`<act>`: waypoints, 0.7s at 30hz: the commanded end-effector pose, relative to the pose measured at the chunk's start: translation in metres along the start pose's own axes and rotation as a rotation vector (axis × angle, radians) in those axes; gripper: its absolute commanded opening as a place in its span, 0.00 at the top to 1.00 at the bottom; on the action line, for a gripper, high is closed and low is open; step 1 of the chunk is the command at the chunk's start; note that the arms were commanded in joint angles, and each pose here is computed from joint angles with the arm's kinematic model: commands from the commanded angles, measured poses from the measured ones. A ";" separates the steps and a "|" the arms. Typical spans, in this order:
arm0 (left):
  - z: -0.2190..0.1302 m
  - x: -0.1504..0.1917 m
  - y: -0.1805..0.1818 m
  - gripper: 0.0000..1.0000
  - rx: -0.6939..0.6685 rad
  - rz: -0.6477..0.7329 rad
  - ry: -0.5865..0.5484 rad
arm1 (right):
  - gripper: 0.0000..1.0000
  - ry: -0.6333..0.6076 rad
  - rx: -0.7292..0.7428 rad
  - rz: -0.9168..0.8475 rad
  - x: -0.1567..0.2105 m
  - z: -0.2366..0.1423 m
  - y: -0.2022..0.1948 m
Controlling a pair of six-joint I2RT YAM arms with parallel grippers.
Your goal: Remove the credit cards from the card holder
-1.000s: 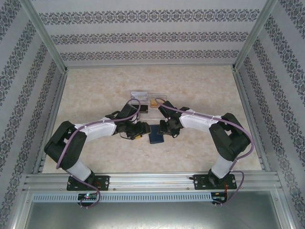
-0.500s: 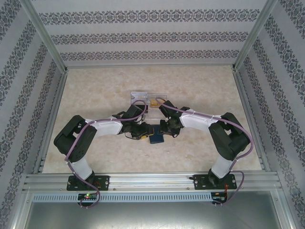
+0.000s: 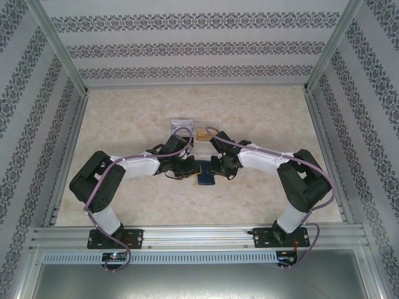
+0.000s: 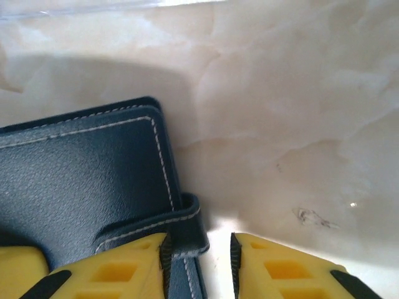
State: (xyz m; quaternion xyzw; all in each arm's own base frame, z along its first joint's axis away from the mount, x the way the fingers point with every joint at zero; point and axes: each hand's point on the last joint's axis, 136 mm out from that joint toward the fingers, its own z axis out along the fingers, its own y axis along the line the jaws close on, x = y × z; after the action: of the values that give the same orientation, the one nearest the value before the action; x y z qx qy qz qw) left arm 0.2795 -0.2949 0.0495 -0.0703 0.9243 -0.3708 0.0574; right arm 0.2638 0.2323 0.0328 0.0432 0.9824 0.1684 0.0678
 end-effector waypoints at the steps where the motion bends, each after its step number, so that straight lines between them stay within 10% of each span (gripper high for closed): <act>1: -0.005 0.001 -0.003 0.95 -0.005 0.039 -0.018 | 0.65 -0.055 -0.074 -0.024 -0.007 -0.025 0.018; 21: -0.011 0.007 -0.004 1.00 0.004 0.044 -0.013 | 0.70 0.014 -0.110 -0.077 0.002 -0.006 0.042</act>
State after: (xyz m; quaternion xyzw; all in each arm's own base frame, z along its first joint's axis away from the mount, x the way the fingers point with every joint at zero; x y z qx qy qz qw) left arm 0.2785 -0.2933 0.0586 -0.0640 0.9218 -0.3761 0.0688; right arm 0.2598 0.2623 0.0502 0.0131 0.9736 0.2176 0.0678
